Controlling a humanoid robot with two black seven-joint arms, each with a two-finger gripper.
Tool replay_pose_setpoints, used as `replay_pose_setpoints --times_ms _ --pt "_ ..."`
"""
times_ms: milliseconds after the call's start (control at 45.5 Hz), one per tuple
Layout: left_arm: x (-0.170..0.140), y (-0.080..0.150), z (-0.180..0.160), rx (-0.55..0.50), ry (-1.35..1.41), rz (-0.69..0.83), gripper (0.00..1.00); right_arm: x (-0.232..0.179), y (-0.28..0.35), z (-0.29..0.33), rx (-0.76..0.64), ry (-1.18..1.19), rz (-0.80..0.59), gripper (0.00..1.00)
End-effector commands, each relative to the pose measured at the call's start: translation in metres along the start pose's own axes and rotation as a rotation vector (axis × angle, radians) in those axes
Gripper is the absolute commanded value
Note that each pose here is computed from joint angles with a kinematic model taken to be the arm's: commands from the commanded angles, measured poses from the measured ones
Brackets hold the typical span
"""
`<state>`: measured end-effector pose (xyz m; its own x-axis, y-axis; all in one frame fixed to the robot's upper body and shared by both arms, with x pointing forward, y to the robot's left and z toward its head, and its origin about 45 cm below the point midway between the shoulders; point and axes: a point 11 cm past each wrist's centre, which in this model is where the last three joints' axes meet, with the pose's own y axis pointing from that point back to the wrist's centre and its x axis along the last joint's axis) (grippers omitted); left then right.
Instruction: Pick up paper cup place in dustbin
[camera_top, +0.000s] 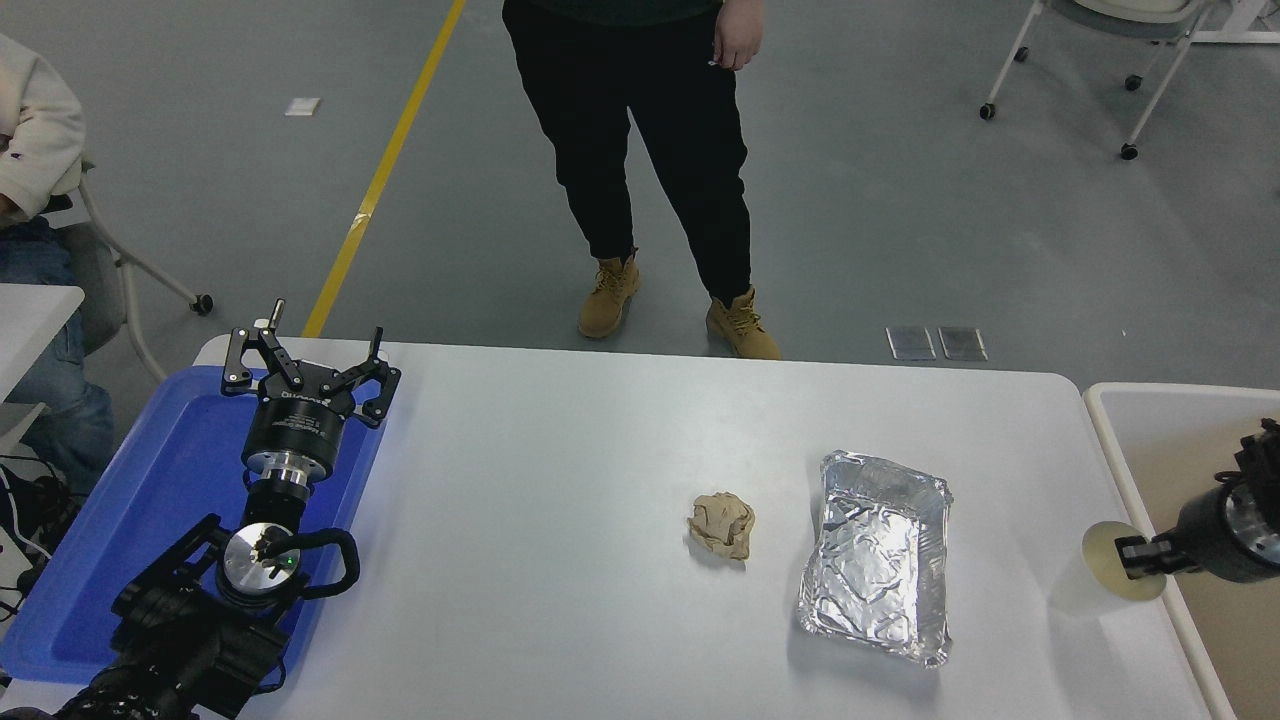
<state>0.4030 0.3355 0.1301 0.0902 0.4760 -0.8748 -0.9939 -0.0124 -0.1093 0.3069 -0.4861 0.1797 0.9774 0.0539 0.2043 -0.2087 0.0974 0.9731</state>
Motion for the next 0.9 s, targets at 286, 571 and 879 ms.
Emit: replay_pose_setpoints --times_ms 286,571,879 --pt "0.000 0.000 0.000 0.001 -0.001 0.000 1.00 0.046 0.146 0.022 -0.167 0.074 0.068 0.00" --pt "0.000 0.000 0.000 0.002 -0.002 0.000 1.00 0.047 0.205 0.014 -0.219 0.068 0.092 0.00" --pt "0.000 0.000 0.000 0.001 -0.001 0.000 1.00 0.049 0.233 0.005 -0.243 0.086 0.108 0.00"
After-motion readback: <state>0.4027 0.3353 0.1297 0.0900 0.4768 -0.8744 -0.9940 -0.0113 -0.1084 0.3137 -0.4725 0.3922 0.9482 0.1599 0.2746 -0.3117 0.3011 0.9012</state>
